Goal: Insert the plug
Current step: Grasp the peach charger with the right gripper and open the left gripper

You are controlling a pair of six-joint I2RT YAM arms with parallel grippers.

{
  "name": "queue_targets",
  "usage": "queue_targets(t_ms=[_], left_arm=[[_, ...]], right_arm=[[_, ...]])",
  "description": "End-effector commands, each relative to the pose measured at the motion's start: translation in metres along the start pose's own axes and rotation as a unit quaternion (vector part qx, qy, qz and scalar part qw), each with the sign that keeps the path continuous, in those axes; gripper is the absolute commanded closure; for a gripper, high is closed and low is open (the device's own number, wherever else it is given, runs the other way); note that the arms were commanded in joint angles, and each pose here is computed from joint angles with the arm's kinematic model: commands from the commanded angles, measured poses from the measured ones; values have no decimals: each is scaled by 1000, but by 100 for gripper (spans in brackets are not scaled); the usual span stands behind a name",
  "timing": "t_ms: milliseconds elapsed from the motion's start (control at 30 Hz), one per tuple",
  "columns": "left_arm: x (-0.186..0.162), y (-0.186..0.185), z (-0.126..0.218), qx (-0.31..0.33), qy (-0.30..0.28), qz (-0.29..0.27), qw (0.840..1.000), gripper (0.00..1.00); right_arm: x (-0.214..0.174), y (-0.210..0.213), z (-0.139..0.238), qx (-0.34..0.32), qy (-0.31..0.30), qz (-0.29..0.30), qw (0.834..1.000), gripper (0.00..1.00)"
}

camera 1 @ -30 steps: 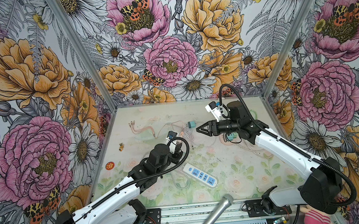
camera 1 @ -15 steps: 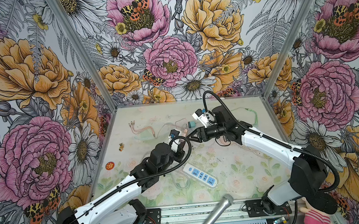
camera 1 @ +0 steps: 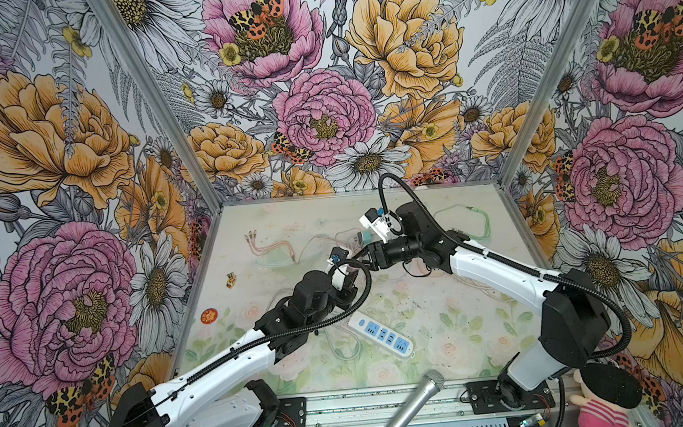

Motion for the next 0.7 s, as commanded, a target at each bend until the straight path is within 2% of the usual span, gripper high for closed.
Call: queue_targets(t_ms=[0,167,267,333,400,467,567,667], left_arm=[[26,-12,4,-39,-40,-1,998,83],[24,-14,2,-42,-36,-5,998,83],[23,-14,-1,-36,-35,0,999,82],[23,-7,-3,-9,-33,7,999,80],[23,-1,-5,19,-25,11,999,77],[22,2,-5,31,-19,12,999,73],[22,5,-5,43,-15,24,999,51],[21,11,1,60,-10,46,997,44]], right_arm=[[8,6,-3,12,-7,10,1000,46],[9,6,-6,15,-5,11,1000,48],[10,9,-5,14,-8,16,1000,65],[10,10,-4,14,-9,18,1000,86],[10,10,-2,12,-11,20,1000,100],[9,11,-1,11,-12,23,1000,100],[9,10,0,5,-15,28,999,100],[13,6,5,-5,-24,32,999,100]])
Point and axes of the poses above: each gripper's point midway between its finger pads, its own z axis back along the fingers, its own y axis along the line the jaws close on, x = y × z, the point moved 5 cm from there along z, back along the fingers, and after that the axes turned 1 degree about z, right-handed, at the moved point
